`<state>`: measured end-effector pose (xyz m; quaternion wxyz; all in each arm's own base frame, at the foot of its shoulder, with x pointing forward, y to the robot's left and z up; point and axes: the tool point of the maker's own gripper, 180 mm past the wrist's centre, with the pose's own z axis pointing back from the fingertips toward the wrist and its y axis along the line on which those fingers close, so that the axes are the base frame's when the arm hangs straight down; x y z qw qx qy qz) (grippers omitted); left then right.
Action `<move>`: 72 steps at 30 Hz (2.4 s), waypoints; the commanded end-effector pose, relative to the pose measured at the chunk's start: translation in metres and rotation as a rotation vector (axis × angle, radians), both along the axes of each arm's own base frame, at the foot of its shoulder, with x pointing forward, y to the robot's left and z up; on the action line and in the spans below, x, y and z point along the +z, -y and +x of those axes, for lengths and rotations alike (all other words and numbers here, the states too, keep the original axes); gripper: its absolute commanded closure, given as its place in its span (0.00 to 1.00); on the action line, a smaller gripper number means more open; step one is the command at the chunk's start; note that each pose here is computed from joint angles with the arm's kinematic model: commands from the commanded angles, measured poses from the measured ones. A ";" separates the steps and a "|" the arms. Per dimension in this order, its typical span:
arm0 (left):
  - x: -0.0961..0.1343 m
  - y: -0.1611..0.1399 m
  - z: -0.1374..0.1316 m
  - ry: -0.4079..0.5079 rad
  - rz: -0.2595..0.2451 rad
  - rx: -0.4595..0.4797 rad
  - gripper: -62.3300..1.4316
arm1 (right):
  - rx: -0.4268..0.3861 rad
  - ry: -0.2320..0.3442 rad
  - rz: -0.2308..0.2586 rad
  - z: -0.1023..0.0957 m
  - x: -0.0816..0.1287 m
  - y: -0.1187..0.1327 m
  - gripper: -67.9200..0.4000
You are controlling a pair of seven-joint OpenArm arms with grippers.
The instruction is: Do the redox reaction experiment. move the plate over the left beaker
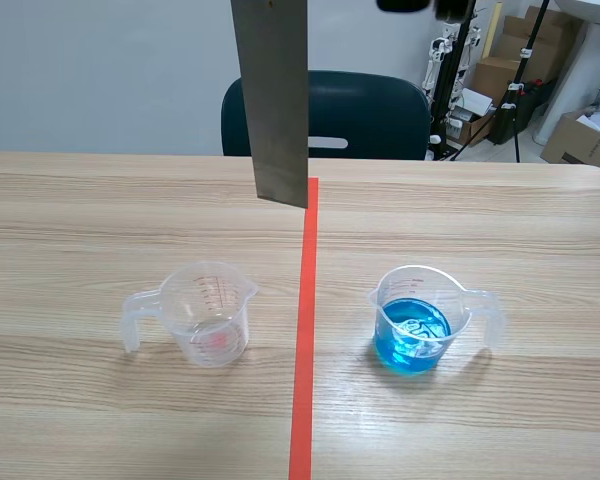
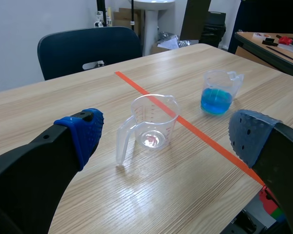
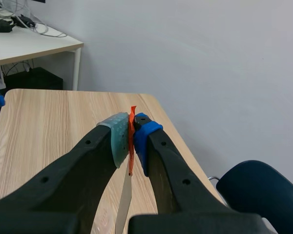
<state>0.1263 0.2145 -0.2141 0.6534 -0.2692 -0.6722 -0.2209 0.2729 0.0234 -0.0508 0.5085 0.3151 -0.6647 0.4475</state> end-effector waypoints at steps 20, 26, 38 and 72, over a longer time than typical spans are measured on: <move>0.015 -0.022 -0.016 0.031 0.008 0.115 0.00 | 0.051 -0.013 0.039 0.013 0.005 -0.053 0.99; 0.012 -0.041 -0.016 0.020 0.010 0.192 0.00 | 0.070 -0.026 0.033 0.010 0.001 -0.067 0.99; 0.014 -0.065 -0.037 0.018 0.002 0.259 0.00 | 0.099 -0.044 0.031 0.010 0.002 -0.086 0.99; 0.014 -0.060 -0.047 0.029 0.030 0.234 0.00 | 0.112 -0.077 0.000 0.011 -0.006 -0.091 0.99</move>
